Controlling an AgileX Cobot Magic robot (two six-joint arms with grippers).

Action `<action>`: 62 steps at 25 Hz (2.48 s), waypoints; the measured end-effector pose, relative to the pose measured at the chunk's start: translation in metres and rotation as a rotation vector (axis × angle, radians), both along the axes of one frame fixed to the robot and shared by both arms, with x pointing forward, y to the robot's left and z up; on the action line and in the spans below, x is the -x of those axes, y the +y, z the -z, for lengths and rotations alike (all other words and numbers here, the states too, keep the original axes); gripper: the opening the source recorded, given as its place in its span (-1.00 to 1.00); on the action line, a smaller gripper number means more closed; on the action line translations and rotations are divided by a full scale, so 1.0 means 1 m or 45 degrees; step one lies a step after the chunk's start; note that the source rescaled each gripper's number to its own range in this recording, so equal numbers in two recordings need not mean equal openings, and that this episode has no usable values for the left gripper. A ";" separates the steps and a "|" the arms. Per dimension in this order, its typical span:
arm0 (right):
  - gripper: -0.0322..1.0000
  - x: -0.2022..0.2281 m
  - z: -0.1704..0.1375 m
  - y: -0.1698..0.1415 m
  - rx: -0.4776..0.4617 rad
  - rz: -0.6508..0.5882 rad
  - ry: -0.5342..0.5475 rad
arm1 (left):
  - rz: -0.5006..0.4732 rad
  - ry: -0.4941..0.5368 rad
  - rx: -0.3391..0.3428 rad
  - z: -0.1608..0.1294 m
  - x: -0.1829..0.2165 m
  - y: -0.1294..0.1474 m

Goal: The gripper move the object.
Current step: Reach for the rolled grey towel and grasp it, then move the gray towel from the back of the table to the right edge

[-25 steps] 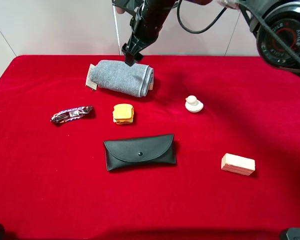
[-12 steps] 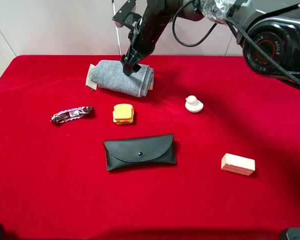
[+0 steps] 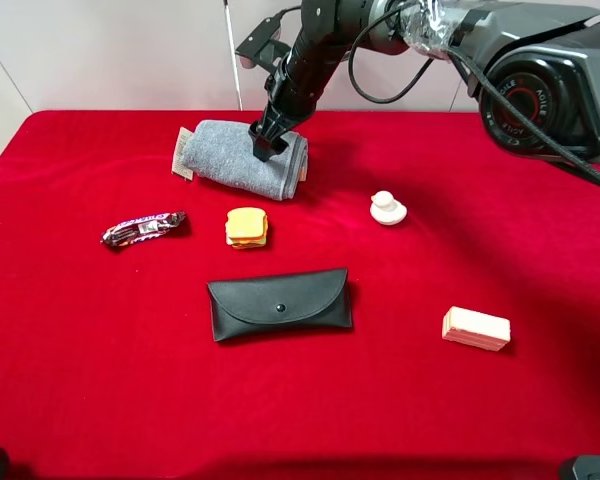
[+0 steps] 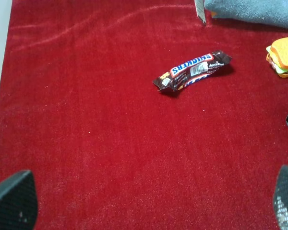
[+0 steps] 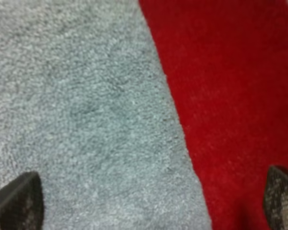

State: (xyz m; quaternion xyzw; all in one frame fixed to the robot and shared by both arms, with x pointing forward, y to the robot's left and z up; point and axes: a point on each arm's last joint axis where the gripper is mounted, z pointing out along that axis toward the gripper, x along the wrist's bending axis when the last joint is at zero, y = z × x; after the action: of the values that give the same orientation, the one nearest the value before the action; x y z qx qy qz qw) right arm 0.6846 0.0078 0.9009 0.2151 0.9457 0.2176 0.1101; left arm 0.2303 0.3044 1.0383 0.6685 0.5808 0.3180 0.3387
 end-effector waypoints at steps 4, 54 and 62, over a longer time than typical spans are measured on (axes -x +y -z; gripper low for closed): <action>1.00 0.001 0.009 0.002 -0.017 0.009 0.042 | 0.000 0.000 0.000 0.000 0.000 0.000; -0.93 0.013 0.017 0.000 -0.005 0.004 0.245 | 0.000 0.000 0.000 0.000 0.000 0.000; -0.93 0.013 0.017 0.000 -0.005 0.004 0.245 | 0.000 0.000 0.000 0.000 0.000 0.000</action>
State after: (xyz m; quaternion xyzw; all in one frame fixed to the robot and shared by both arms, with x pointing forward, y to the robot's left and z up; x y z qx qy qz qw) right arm 0.6718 0.0078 0.8840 0.2368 0.9511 0.1976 0.0186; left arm 0.2303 0.3044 1.0383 0.6685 0.5808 0.3180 0.3387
